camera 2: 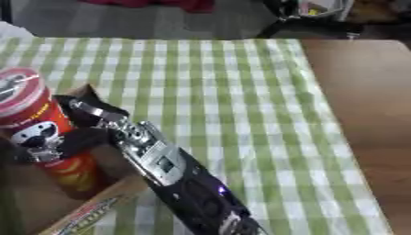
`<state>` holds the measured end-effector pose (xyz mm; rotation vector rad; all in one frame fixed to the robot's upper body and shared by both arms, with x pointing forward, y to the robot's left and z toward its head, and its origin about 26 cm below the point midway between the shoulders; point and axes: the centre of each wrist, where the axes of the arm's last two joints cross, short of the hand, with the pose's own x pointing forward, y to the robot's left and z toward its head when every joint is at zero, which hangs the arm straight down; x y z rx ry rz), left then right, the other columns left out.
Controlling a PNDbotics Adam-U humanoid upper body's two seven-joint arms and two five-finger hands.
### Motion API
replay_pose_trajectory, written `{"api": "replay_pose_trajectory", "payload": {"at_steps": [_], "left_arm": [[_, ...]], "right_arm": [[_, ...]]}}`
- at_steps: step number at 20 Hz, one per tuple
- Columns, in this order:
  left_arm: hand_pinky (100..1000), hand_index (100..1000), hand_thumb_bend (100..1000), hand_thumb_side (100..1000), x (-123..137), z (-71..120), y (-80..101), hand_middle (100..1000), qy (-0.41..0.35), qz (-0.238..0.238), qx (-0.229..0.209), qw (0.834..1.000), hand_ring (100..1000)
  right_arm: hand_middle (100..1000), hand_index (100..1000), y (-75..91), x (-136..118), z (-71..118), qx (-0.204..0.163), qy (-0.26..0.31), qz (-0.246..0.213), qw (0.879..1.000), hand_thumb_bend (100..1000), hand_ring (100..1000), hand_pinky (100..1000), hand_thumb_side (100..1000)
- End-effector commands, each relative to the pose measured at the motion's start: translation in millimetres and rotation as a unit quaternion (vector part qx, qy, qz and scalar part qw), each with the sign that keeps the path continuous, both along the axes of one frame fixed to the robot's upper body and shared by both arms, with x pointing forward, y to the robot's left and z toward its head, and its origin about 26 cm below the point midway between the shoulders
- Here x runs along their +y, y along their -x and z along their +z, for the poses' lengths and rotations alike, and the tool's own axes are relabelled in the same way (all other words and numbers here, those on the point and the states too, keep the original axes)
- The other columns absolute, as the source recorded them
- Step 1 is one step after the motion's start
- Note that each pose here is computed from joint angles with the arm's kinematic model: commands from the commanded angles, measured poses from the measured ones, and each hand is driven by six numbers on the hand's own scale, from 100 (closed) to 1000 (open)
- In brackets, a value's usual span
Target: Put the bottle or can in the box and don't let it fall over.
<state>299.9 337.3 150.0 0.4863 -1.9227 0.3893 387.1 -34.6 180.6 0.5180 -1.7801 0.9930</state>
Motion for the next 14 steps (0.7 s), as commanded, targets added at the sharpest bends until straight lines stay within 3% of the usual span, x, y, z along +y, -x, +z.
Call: {"api": "replay_pose_trajectory", "payload": {"at_steps": [1, 14], "left_arm": [[864, 773, 520, 681, 4, 9.8, 1.1, 748, -0.014, 0.003, -0.011, 1.000, 867], [865, 773, 524, 679, 8, 7.3, 3.1, 745, -0.020, 0.008, -0.004, 1.000, 867]], "right_arm": [[1000, 950, 2.4, -3, 19.2, -0.033, -0.002, 0.002, 0.999, 716, 1000, 1000, 385], [1000, 962, 8.0, -29, 44.6, -0.051, -0.002, 0.002, 0.999, 717, 1000, 1000, 422]]}}
